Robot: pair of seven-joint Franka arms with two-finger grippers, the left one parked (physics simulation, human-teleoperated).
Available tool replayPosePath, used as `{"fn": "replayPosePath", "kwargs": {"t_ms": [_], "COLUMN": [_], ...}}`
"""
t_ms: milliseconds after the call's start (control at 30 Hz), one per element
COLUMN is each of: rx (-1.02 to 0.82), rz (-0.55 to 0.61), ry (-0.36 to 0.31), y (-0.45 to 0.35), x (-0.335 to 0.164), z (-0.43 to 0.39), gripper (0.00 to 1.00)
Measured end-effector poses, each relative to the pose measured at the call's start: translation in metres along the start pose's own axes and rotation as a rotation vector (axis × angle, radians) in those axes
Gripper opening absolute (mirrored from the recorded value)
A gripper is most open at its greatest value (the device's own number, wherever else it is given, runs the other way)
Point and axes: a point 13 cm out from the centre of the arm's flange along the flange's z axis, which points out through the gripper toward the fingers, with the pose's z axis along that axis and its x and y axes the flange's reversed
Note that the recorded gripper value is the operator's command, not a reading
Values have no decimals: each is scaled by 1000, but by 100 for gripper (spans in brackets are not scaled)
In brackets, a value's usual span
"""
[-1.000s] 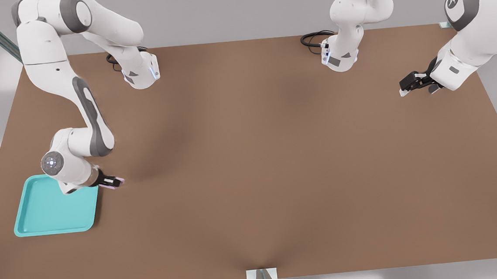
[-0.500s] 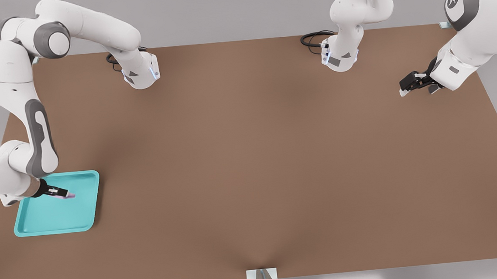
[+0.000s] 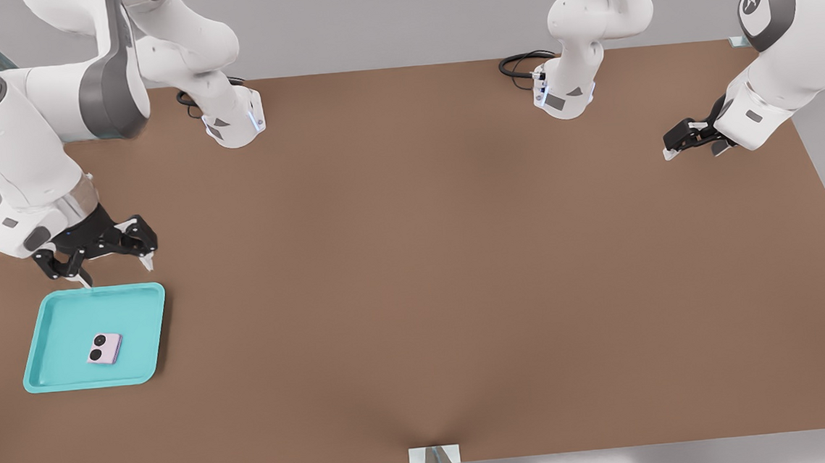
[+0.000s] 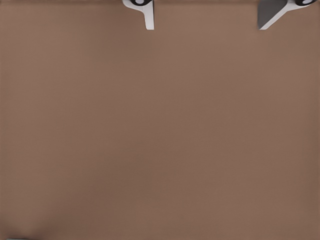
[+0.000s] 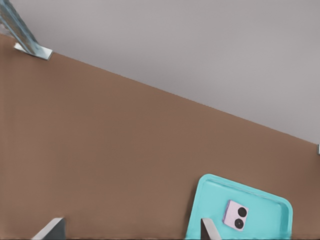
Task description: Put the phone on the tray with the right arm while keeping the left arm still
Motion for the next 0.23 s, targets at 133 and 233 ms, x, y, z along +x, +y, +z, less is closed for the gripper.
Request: {"fn": "replayPosePath", "kwargs": {"t_ms": [133,233], "rx": [-11,-20], "rz": [85,91], "ry": [119,166], "y": [-29,-21], "x": [15,13], "z": [20,21], "gripper": [100,100]}}
